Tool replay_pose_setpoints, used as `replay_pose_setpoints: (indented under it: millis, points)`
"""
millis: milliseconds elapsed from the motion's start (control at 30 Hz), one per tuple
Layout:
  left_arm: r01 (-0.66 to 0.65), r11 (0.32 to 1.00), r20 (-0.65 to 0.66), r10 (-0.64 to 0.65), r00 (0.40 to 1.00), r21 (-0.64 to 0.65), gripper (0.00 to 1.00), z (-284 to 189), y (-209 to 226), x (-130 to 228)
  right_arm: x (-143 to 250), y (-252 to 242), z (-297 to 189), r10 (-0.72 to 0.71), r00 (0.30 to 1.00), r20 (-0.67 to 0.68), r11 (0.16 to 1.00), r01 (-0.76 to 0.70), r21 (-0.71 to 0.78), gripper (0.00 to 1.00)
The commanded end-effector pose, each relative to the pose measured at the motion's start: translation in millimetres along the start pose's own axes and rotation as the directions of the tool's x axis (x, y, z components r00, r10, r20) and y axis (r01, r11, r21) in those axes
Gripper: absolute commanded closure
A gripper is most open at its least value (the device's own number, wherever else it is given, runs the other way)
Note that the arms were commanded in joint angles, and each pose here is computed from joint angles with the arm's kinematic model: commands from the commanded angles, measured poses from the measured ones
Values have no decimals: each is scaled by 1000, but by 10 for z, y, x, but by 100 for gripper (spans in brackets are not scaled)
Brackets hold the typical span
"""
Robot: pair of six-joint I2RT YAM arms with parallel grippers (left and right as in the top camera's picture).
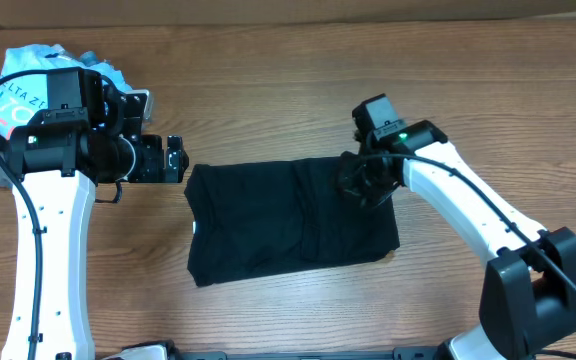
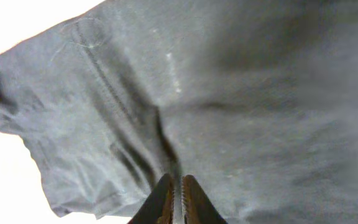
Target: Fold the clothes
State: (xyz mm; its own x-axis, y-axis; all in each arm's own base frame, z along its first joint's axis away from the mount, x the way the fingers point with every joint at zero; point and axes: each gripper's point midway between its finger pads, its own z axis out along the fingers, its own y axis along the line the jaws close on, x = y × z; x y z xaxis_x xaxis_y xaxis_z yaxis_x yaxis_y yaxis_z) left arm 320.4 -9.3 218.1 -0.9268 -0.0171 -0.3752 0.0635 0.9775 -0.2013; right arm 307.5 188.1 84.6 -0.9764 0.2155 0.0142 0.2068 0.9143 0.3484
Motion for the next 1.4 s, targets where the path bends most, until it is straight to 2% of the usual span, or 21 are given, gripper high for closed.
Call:
replay_pose_setpoints:
  millis: [0,67,133,233,333,500,633,700,800,833,933,967,1133,1367]
  points:
    - [-32,999,25,32,999,5,0,-65,-44,-56,143,81,220,35,998,-55,999,-34,15,92]
    - [-32,999,25,31,999,7,0,-65,-47,-55,241,104,377,47,994,-102,999,-44,31,92]
    - [-28,998,26,26,999,61,0,-68,-140,-51,396,240,503,22,983,-181,1000,-26,-17,92]
    - [-24,993,19,22,1000,118,0,-77,-238,-28,596,493,617,-91,965,-245,991,65,-113,91]
    - [-10,996,-4,10,1000,93,0,-66,-193,19,678,601,641,-155,958,-242,982,124,-140,91]
    - [91,996,-74,-93,993,-25,0,53,27,153,563,624,554,-235,951,-200,963,200,-178,90]
    - [125,992,-145,-124,982,-3,0,258,23,297,376,585,324,-268,953,-139,950,238,-202,90]
    - [144,989,-189,-137,972,25,0,379,-7,387,275,530,183,-248,963,-108,953,223,-204,90]
    - [178,984,-245,-167,955,23,0,587,21,539,117,383,-20,-187,980,-74,964,168,-205,78]
    - [196,980,-257,-185,949,19,0,658,35,580,85,312,-66,-161,984,-76,969,144,-199,77]
    - [248,969,-283,-237,929,2,0,838,74,683,51,15,-123,-67,991,-115,988,50,-145,78]
    - [256,967,-292,-245,925,-2,0,890,84,715,45,-153,-111,-29,992,-123,995,17,-96,83]
    - [259,966,-306,-248,919,-5,0,981,107,746,114,-667,3,72,987,-146,997,-66,46,89]
    - [256,967,-294,-245,924,-2,0,998,113,713,502,-1343,348,251,945,-210,961,-217,172,88]
